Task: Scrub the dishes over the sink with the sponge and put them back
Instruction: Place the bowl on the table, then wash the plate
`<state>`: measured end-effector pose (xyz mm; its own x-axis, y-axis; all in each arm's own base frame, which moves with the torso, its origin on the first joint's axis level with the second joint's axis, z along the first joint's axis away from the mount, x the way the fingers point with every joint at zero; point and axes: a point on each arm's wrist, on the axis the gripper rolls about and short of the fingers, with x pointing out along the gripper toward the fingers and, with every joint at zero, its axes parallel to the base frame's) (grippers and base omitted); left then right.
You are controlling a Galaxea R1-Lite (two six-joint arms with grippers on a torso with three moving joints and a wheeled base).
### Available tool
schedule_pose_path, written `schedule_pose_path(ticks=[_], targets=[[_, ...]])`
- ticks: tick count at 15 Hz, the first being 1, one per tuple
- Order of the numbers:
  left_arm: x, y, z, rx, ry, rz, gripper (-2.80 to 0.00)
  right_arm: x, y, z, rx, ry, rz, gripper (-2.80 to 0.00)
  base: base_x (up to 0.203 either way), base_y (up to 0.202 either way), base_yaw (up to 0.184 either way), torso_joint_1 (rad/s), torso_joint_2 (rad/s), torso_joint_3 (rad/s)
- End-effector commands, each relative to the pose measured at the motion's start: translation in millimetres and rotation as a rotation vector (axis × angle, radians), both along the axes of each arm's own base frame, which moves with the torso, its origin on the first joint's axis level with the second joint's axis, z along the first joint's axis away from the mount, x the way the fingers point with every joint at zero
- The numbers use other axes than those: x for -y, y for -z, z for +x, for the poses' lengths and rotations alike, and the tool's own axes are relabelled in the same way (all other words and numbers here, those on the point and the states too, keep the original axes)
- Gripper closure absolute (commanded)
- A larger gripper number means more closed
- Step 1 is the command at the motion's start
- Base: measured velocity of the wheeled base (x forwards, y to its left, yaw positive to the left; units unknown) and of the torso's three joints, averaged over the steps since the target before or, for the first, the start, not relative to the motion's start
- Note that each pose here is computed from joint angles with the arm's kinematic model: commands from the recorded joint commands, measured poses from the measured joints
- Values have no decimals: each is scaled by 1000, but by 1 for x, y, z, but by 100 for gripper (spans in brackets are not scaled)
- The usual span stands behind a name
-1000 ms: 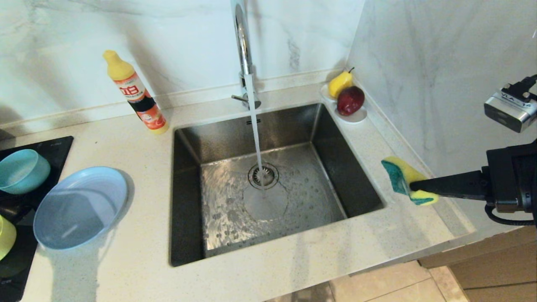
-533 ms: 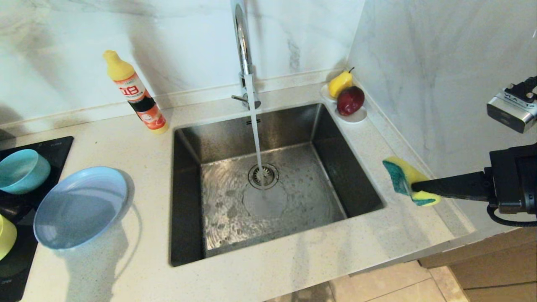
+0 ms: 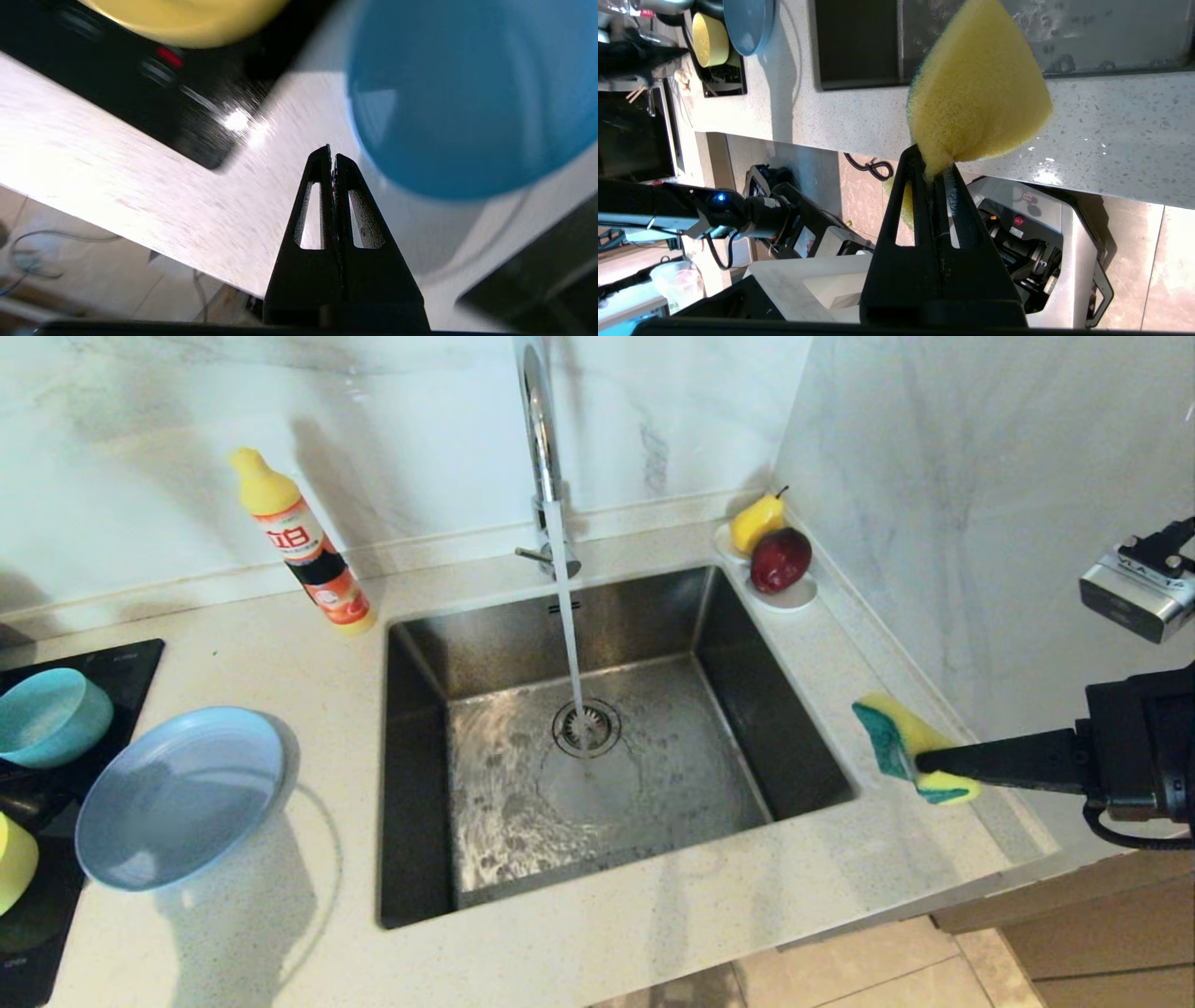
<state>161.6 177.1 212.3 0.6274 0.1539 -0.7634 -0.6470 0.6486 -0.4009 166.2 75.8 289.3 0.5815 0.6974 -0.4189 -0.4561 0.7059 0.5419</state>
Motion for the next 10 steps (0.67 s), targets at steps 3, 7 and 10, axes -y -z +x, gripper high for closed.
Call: schedule_pose_path(ticks=[3, 7, 10], targets=[[20, 24, 21, -97, 106, -29, 0, 0, 0, 0, -3, -3, 1, 0, 0, 0, 0, 0, 0, 0], [10, 34, 32, -115, 95, -30, -280, 0, 4, 1, -14, -2, -4, 0, 0, 0, 0, 0, 0, 0], [3, 44, 40, -119, 91, -37, -280, 1, 6, 0, -16, 1, -5, 0, 0, 0, 0, 0, 0, 0]])
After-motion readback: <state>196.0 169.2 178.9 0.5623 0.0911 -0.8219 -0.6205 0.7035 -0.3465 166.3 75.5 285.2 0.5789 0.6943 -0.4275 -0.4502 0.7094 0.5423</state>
